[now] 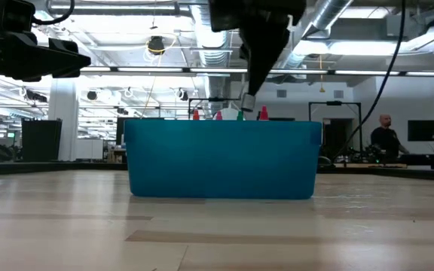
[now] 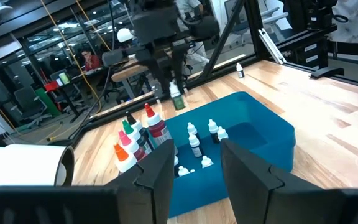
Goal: Pick & Place food coloring
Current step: Put the small green food coloring bottle into the blue bin, then put the small black food coloring bottle into the blue bin
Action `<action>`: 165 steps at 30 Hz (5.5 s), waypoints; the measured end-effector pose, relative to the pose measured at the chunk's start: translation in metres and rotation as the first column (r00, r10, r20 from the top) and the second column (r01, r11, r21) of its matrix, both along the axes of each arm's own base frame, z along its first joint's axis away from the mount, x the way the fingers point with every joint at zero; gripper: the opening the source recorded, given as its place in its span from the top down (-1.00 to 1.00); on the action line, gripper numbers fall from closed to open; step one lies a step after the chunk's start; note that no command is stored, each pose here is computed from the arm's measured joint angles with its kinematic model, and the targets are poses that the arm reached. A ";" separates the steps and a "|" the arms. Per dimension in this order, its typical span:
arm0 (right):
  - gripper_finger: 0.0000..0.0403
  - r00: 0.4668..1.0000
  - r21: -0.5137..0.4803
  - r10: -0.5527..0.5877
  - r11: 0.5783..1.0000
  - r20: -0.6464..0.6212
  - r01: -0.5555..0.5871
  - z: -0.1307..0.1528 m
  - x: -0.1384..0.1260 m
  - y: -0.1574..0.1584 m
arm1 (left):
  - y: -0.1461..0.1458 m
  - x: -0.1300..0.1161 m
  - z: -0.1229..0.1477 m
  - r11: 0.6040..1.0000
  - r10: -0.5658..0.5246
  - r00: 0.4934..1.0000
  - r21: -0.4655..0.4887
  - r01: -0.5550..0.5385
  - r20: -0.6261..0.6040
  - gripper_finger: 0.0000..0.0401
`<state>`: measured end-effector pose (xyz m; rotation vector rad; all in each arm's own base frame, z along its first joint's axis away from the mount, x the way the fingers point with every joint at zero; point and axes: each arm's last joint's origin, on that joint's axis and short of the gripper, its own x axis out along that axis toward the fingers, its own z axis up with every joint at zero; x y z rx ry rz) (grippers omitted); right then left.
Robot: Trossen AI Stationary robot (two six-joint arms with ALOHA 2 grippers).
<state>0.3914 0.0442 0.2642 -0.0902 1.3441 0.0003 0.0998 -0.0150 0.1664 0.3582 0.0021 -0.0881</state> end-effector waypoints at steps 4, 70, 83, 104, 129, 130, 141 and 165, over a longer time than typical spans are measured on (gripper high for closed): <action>0.69 0.998 0.003 -0.033 0.999 -0.052 0.033 -0.006 0.006 0.007 | 0.000 0.000 0.000 1.000 0.000 1.000 -0.001 0.000 0.000 0.39; 0.31 0.978 -0.004 -0.143 0.990 -0.155 0.144 -0.074 0.007 0.014 | 0.000 0.000 0.000 1.000 0.000 1.000 0.000 0.000 0.000 0.39; 0.36 0.981 0.078 -0.167 0.982 -0.094 0.175 -0.038 0.000 0.014 | 0.000 0.000 0.000 1.000 0.000 1.000 -0.001 0.000 0.000 0.39; 0.37 0.900 0.132 -0.402 0.896 -0.168 0.425 0.022 -0.070 0.089 | 0.000 0.000 0.000 1.000 0.000 1.000 0.000 0.000 0.000 0.39; 0.36 0.446 -0.137 -0.810 0.527 -0.382 0.839 0.023 -0.166 0.189 | 0.000 0.000 0.000 1.000 0.000 1.000 0.000 0.000 0.000 0.39; 0.36 0.436 -0.142 -0.815 0.517 -0.381 0.844 0.023 -0.168 0.192 | 0.000 0.000 0.000 1.000 0.000 1.000 0.000 0.000 0.000 0.39; 0.36 0.356 -0.228 -0.850 0.463 -0.388 0.857 -0.004 -0.190 0.205 | 0.000 0.000 0.000 1.000 0.000 1.000 0.000 0.000 0.000 0.39; 0.36 0.405 -0.071 -0.797 0.483 -0.448 0.873 -0.073 -0.237 0.189 | 0.000 0.000 0.000 1.000 0.000 1.000 -0.001 0.000 0.000 0.39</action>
